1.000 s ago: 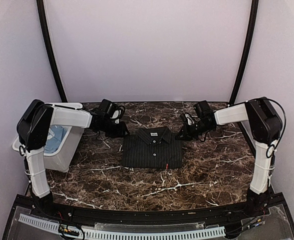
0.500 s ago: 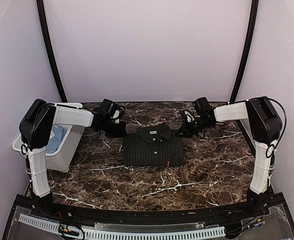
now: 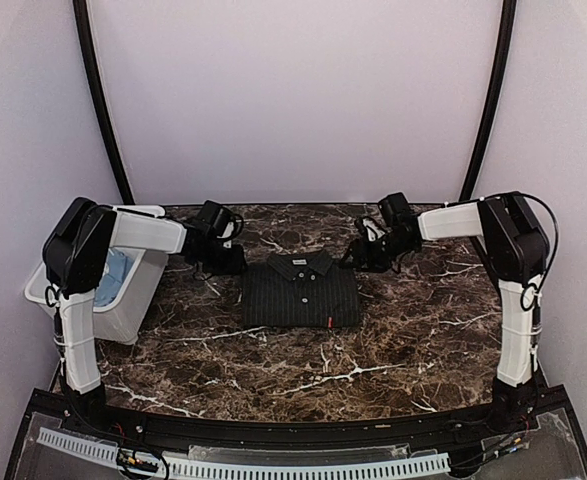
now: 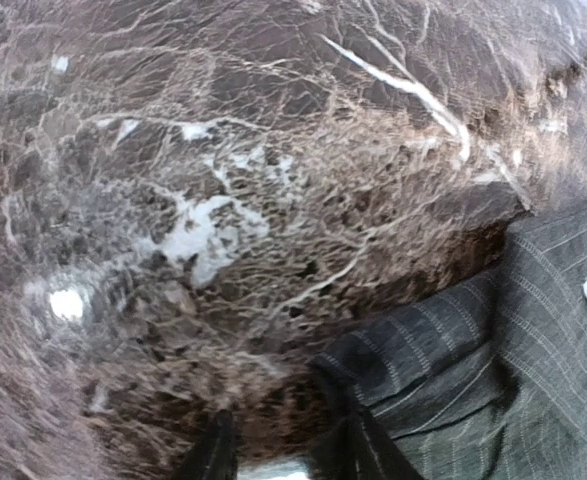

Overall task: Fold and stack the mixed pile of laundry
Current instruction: Adjust the square-folded shirt at the center of the board, then move the square-folded shirt to the corner of the board, then pick up the crumpled T-shirt from the bin.

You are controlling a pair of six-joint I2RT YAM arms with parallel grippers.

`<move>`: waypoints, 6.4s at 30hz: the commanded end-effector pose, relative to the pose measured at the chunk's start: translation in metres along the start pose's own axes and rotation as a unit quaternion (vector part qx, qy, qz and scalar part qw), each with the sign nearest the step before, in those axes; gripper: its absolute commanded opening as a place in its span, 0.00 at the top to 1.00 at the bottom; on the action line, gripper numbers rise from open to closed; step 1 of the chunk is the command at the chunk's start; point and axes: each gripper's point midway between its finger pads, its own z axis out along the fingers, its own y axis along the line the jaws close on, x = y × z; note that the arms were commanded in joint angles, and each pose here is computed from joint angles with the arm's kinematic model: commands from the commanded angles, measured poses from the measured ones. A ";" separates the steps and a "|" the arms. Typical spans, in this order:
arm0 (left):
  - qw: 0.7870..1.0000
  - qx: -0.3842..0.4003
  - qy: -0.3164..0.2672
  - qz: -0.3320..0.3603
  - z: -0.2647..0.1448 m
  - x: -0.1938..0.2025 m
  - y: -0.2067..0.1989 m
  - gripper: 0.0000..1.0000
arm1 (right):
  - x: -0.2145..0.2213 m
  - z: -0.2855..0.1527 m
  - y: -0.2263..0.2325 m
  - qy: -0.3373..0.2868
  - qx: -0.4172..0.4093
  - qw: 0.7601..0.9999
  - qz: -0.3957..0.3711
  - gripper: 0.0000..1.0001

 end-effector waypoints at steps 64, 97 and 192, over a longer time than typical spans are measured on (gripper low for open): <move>0.982 -0.023 -0.177 0.059 -0.204 -0.048 -0.017 0.01 | -0.047 -0.120 -0.163 0.015 0.301 0.954 0.010 0.10; 0.978 0.004 -0.203 0.041 -0.228 -0.050 -0.023 0.01 | -0.036 0.027 0.025 0.026 0.187 0.981 -0.041 0.09; 0.913 -0.163 -0.319 -0.194 -0.366 -0.101 0.173 1.00 | -0.072 -0.152 0.106 -0.152 0.055 0.971 -0.177 0.02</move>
